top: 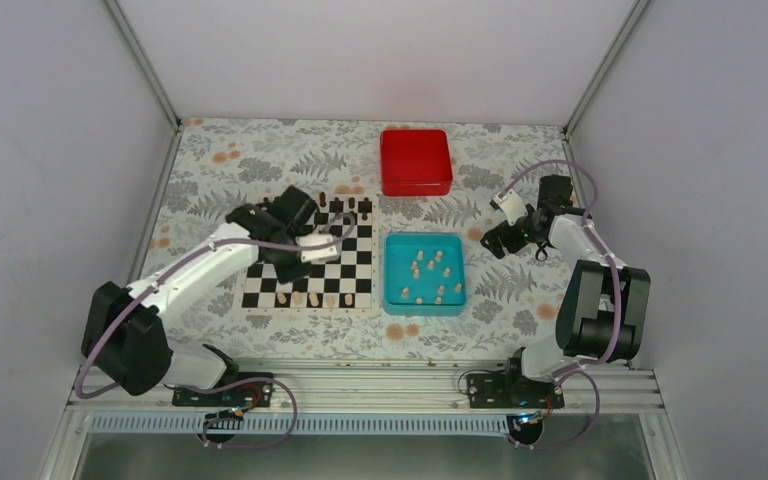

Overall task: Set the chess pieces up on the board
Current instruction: Place the chess piece on the chessboard, then pick up the chess piece from the storage box.

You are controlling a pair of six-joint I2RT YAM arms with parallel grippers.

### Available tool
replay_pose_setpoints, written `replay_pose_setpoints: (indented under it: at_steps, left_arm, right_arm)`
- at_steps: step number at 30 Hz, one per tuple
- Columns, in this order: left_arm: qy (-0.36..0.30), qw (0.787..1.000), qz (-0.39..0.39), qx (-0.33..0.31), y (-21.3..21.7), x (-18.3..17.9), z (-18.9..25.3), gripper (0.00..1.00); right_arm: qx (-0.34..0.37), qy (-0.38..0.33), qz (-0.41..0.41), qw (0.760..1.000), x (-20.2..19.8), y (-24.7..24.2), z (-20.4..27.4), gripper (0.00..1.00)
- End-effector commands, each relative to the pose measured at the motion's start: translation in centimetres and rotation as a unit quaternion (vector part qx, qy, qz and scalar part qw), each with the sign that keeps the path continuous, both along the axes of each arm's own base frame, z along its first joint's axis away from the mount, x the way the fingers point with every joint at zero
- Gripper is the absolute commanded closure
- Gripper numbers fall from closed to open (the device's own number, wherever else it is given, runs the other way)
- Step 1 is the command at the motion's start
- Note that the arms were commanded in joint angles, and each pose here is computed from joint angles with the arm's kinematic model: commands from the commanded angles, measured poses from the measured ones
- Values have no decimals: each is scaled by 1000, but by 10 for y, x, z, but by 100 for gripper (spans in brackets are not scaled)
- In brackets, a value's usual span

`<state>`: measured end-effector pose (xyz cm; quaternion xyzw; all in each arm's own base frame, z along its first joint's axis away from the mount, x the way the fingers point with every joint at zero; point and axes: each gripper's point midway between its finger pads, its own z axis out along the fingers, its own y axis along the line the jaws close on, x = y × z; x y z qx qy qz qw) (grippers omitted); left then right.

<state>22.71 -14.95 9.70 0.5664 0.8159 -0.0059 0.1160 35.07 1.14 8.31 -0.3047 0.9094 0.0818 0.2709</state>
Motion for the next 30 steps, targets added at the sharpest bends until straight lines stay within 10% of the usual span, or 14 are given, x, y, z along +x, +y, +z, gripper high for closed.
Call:
replay_pose_setpoints:
  at_steps: [1,9,18,30]
  left_arm:
    - [-45,999,-25,-3,-12,22,72,70]
    - [-110,985,-117,-56,-122,69,135,60]
    - [-44,975,-206,-68,-224,48,69,51]
    - [12,970,-235,-60,-252,20,-1,51]
  right_arm:
    - [3,8,2,1000,-4,-2,-5,0]
    - [3,6,-3,1000,-1,-4,-4,0]
    - [5,4,-6,1000,1,-5,-3,0]
    - [12,10,-2,1000,-2,-3,-6,0]
